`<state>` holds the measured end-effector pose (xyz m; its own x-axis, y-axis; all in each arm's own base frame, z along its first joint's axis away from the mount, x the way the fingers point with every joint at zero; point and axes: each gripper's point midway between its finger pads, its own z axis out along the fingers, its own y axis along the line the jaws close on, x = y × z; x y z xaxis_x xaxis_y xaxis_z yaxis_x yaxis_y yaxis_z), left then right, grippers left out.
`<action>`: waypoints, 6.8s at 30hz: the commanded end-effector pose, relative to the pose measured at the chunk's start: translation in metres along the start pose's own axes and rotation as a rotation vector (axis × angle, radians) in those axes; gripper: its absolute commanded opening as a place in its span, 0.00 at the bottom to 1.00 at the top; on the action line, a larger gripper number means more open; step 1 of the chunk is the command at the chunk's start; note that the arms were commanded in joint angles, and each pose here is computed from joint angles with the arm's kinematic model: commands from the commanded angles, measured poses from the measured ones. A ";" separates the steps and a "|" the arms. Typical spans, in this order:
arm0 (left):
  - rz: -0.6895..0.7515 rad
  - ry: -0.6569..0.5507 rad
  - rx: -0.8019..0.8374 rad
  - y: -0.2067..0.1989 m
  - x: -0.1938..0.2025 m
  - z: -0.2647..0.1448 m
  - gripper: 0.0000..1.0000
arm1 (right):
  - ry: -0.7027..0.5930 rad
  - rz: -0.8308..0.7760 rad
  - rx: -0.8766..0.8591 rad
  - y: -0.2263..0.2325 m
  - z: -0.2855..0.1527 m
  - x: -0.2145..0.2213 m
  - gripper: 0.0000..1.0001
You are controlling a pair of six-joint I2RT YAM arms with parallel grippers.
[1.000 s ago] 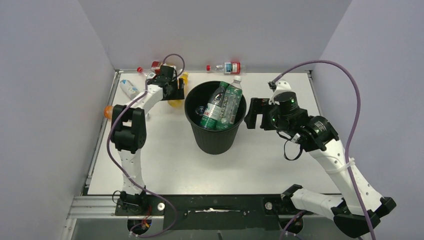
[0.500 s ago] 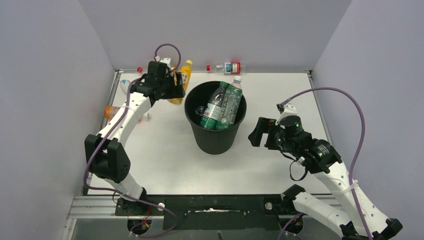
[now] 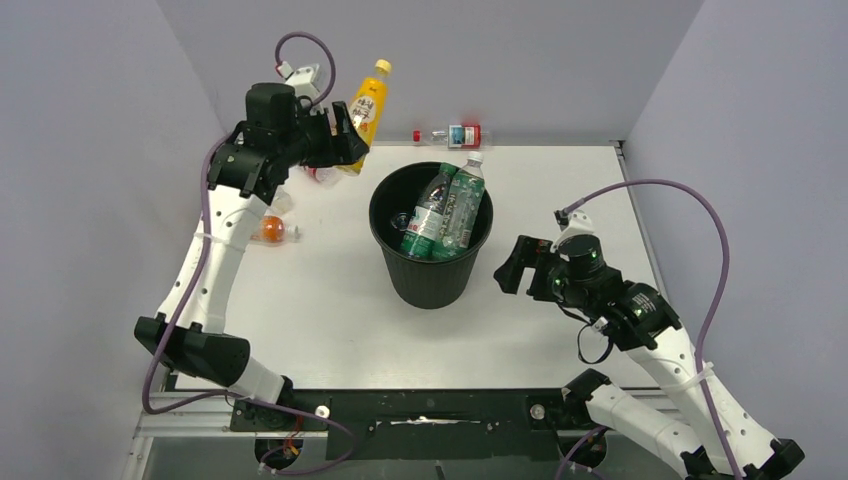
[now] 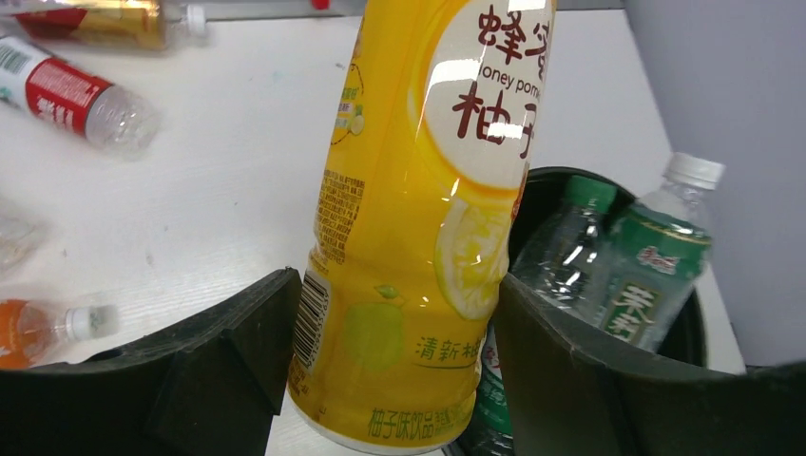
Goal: Put the plastic bottles in the bin
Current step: Place the plastic bottle in the trash bin, then adjust the trash bin at the center of the board, then move the trash bin to the center of the board.
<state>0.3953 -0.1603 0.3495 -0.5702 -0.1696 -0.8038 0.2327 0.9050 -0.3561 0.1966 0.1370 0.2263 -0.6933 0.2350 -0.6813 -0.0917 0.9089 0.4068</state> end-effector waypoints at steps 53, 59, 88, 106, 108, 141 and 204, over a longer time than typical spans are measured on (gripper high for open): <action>-0.034 0.036 0.014 -0.040 0.083 -0.031 0.77 | -0.074 -0.122 0.032 0.028 0.037 -0.119 0.78; -0.004 0.103 -0.015 -0.032 0.104 -0.020 0.69 | -0.034 -0.145 0.015 0.034 0.065 -0.127 0.76; 0.000 0.035 -0.103 0.004 0.077 -0.035 0.81 | -0.100 -0.166 -0.101 0.070 0.040 -0.135 0.70; 0.027 0.124 -0.116 0.009 0.100 0.006 0.74 | 0.095 -0.279 0.136 0.054 0.095 -0.098 0.49; 0.038 0.142 -0.126 0.010 0.105 0.011 0.69 | 0.115 -0.298 0.158 0.055 0.100 -0.094 0.41; 0.070 -0.211 0.160 -0.081 0.034 -0.061 0.25 | -0.239 -0.419 0.110 0.124 0.040 -0.113 0.00; -0.251 0.027 -0.435 0.205 0.067 0.014 0.81 | 0.028 -0.336 0.148 0.057 0.061 -0.103 0.67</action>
<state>0.4042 0.0044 0.2031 -0.6415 -0.3967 -0.6566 -0.2748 0.9179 -0.2862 0.3096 0.1763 0.2618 -0.6990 -0.0661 -0.7121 -0.1570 0.9856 0.0627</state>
